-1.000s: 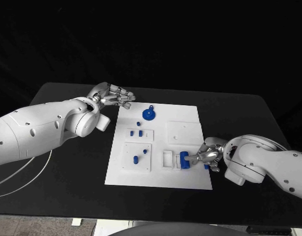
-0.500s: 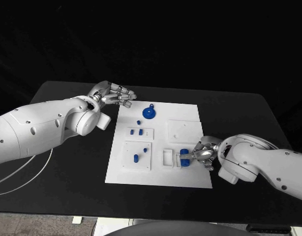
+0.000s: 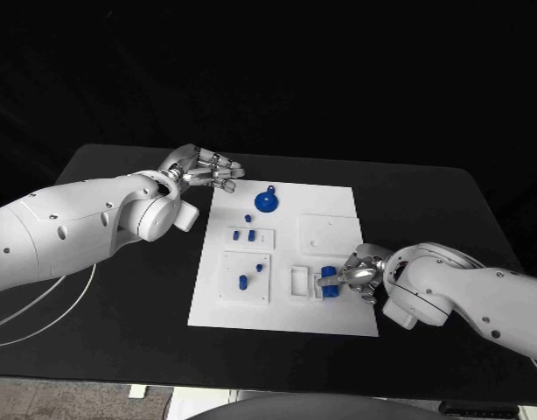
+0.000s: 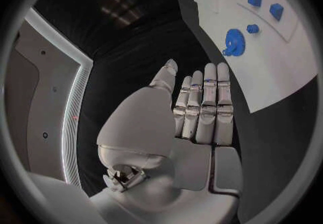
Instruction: Assemble the parts on the task board
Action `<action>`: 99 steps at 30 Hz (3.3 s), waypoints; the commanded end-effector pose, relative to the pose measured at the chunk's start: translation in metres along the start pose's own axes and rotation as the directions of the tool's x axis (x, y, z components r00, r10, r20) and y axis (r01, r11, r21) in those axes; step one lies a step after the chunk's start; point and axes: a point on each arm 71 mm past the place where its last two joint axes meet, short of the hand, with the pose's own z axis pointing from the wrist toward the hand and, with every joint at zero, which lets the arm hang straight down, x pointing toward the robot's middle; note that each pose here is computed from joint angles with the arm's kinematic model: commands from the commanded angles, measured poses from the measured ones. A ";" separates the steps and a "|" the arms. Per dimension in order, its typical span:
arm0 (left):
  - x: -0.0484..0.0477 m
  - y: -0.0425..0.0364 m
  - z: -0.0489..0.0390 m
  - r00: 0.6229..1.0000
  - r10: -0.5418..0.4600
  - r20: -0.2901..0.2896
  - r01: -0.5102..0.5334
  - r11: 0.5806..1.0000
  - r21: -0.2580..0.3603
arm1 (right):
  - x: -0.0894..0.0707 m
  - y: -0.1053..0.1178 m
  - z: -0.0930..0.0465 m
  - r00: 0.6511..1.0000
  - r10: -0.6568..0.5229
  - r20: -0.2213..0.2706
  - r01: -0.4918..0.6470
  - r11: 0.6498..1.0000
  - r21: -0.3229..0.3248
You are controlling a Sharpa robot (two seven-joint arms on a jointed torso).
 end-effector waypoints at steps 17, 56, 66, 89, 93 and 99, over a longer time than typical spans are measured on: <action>-0.0006 0.0002 0.0004 1.000 -0.004 -0.012 0.004 1.000 -0.004 | 0.005 -0.002 -0.017 0.989 0.142 -0.027 -0.142 0.990 -0.005; 0.0028 -0.0003 0.0020 1.000 -0.002 -0.023 0.002 1.000 -0.012 | 0.014 0.038 -0.015 0.996 0.045 -0.071 -0.048 0.998 -0.041; 0.0035 -0.0002 0.0021 1.000 -0.002 -0.026 0.002 1.000 -0.016 | 0.017 0.042 -0.013 0.996 0.031 -0.081 -0.035 0.998 -0.045; 0.0035 0.0002 0.0023 1.000 -0.001 -0.026 0.000 1.000 -0.023 | 0.019 0.045 -0.011 0.995 0.028 -0.093 -0.036 0.996 -0.085; 0.0031 0.0004 0.0020 1.000 -0.001 -0.026 0.000 1.000 -0.025 | 0.019 0.045 -0.012 0.994 0.023 -0.111 -0.036 0.993 -0.115; 0.0023 0.0009 0.0015 1.000 0.000 -0.026 -0.001 1.000 -0.027 | 0.018 0.044 -0.015 0.993 0.012 -0.116 -0.029 0.989 -0.147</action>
